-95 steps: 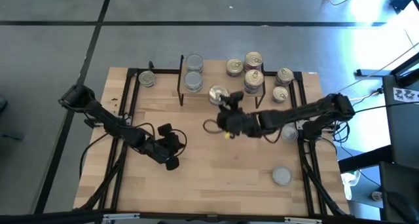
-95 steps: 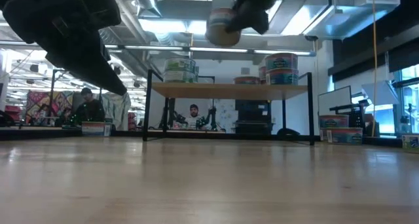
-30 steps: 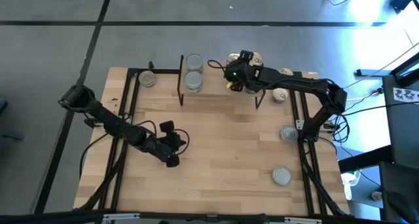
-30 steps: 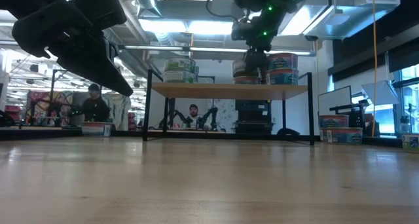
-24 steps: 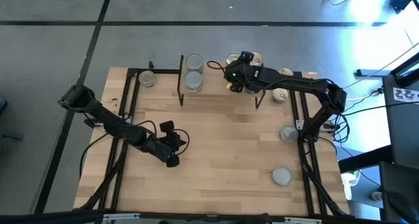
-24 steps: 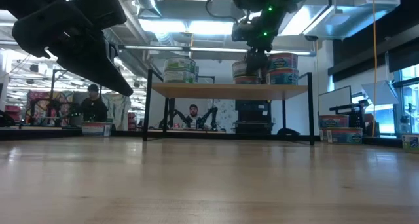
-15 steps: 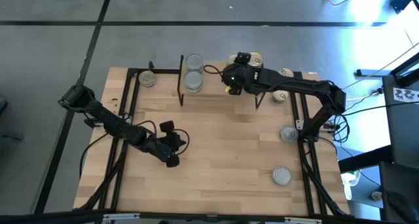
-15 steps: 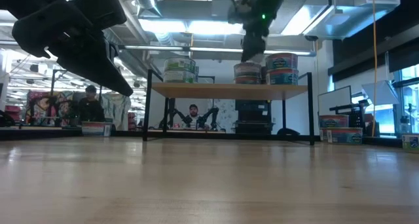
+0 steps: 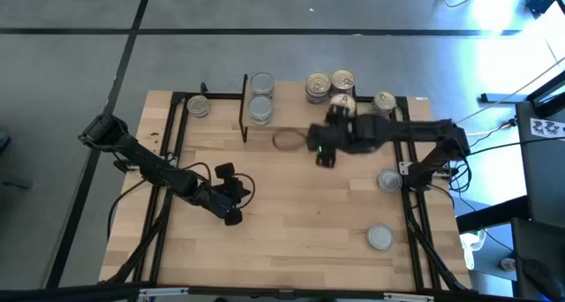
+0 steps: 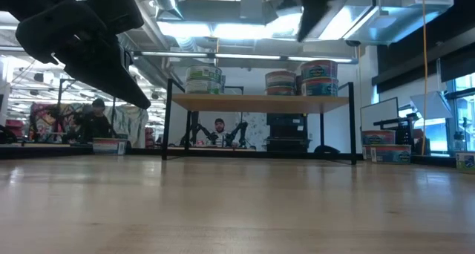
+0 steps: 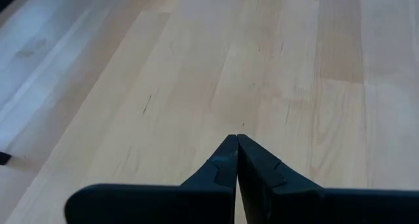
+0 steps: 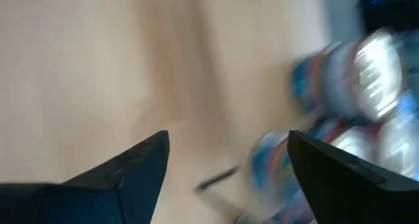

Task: Stack canned seafood by type on shelf
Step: Adjust the blue pink tuna cans

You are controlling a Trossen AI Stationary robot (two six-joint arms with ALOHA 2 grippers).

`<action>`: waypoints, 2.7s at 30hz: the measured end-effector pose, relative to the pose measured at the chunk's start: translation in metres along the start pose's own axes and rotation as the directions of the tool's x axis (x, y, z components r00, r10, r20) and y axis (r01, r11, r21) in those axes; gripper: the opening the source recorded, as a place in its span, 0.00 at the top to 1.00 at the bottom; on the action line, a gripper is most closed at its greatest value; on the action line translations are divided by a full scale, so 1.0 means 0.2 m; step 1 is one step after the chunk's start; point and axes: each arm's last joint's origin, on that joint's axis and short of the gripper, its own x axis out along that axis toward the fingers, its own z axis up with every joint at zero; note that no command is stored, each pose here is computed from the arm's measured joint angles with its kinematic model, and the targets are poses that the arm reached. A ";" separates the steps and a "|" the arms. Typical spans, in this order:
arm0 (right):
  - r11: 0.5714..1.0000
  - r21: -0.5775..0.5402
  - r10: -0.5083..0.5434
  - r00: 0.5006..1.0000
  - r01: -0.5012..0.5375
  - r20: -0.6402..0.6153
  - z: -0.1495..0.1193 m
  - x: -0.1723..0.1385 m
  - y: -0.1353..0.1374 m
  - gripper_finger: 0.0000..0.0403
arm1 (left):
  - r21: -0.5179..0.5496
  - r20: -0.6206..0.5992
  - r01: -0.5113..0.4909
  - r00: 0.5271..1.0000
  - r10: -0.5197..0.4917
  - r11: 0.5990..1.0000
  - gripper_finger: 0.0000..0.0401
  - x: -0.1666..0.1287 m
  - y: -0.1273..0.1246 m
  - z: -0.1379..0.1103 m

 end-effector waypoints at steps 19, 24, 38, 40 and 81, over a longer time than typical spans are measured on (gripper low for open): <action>0.961 0.076 -0.219 0.901 0.265 -0.375 -0.69 0.24 0.32 0.24 | -0.003 0.000 -0.033 0.999 0.033 0.999 0.99 0.03 0.04 0.02; 0.907 0.291 -0.172 0.899 0.304 -0.404 -0.84 0.23 0.13 0.24 | 0.016 0.000 -0.034 0.999 0.034 0.999 0.99 0.03 0.04 0.02; 0.654 0.645 -0.121 0.896 0.395 -0.427 -0.91 0.33 -0.29 0.26 | 0.023 0.000 -0.032 0.999 0.032 0.999 0.99 0.03 0.04 0.02; 0.650 0.655 -0.124 0.904 0.385 -0.409 -0.91 0.35 -0.33 0.30 | 0.022 0.000 -0.032 0.999 0.032 0.999 0.99 0.03 0.04 0.02; 0.326 0.876 -0.138 0.934 0.357 -0.329 -1.21 0.81 -0.41 0.98 | 0.003 -0.003 -0.033 0.999 0.033 0.999 0.99 0.03 0.04 0.02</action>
